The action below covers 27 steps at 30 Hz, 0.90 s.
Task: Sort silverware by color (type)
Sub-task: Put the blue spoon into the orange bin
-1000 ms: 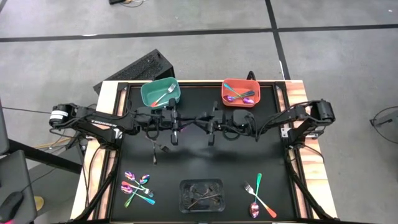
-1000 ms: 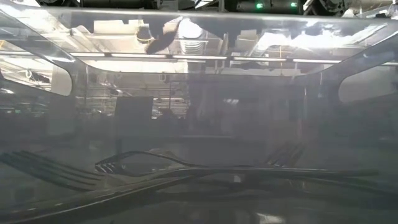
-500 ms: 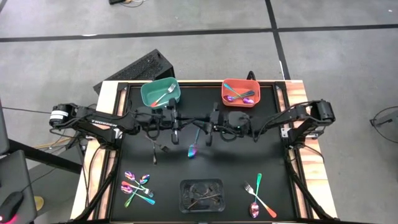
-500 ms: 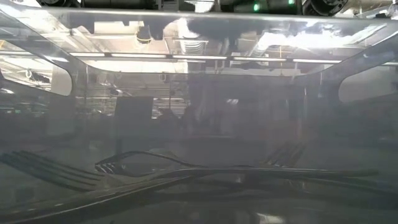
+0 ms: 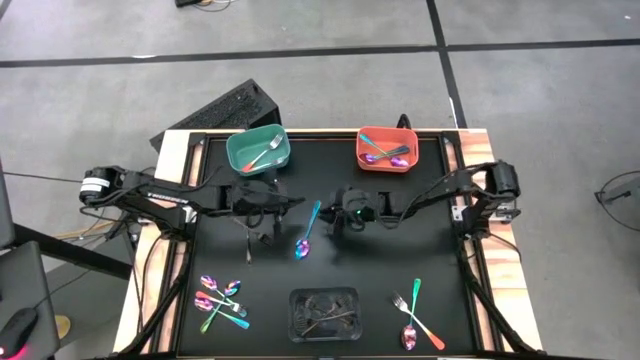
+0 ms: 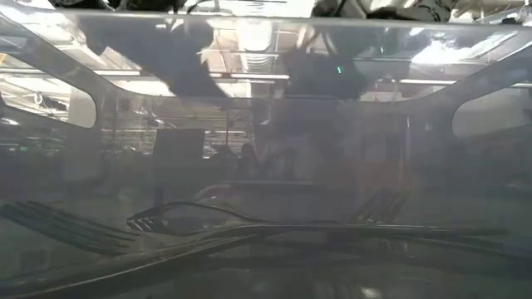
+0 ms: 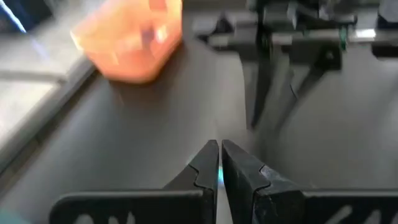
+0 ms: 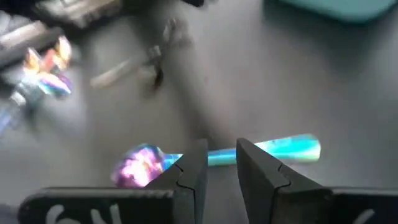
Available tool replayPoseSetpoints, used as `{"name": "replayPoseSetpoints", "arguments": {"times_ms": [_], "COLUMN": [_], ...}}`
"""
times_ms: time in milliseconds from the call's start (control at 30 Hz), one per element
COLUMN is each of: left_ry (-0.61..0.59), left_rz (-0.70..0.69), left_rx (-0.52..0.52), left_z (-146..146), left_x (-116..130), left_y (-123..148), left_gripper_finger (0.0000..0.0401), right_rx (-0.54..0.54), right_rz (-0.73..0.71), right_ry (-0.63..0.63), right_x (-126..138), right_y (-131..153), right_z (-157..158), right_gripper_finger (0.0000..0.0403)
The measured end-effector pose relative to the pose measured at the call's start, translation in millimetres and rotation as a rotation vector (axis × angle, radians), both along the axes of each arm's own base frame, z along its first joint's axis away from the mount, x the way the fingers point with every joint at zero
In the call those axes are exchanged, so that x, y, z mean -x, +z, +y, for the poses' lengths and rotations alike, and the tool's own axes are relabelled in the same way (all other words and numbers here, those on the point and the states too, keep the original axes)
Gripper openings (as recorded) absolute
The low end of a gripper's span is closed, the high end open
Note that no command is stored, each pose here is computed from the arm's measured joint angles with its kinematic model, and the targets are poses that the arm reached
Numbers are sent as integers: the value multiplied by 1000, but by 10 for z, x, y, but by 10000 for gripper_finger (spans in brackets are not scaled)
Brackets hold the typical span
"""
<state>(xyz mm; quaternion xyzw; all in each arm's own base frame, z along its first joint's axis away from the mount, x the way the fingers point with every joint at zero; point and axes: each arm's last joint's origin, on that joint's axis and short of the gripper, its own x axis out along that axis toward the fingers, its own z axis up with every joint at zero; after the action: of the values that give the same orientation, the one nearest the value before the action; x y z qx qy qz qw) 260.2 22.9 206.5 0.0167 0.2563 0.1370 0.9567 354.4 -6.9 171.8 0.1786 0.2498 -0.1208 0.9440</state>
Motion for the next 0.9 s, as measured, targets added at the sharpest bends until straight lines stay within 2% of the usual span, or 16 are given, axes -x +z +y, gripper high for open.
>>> {"name": "replayPoseSetpoints", "arguments": {"times_ms": [133, 267, 333, 500, 667, 900], "left_ry": [6, -26, -35, -92, -63, 22], "left_rz": [102, 128, 158, 123, 144, 178], "left_rx": [108, 206, 231, 283, 328, 389], "left_z": [-26, -93, -132, -225, -218, -148], "left_x": [54, 55, 28, -185, -351, -384], "left_y": [-136, -321, -419, -626, -790, -911], "left_gripper_finger": [32, 79, 105, 153, 162, 162], "right_rx": [-3, 2, 5, 11, 46, 97], "right_rz": [84, 123, 118, 86, 108, 125], "right_ry": [-2, -14, -19, -24, -61, -99], "right_x": [-52, -59, -54, 49, 195, 267], "right_y": [-119, -92, -40, 226, 406, 479], "right_z": [1, -6, -8, -8, 17, 98], "right_gripper_finger": [103, 103, 103, 103, 103, 103]}}
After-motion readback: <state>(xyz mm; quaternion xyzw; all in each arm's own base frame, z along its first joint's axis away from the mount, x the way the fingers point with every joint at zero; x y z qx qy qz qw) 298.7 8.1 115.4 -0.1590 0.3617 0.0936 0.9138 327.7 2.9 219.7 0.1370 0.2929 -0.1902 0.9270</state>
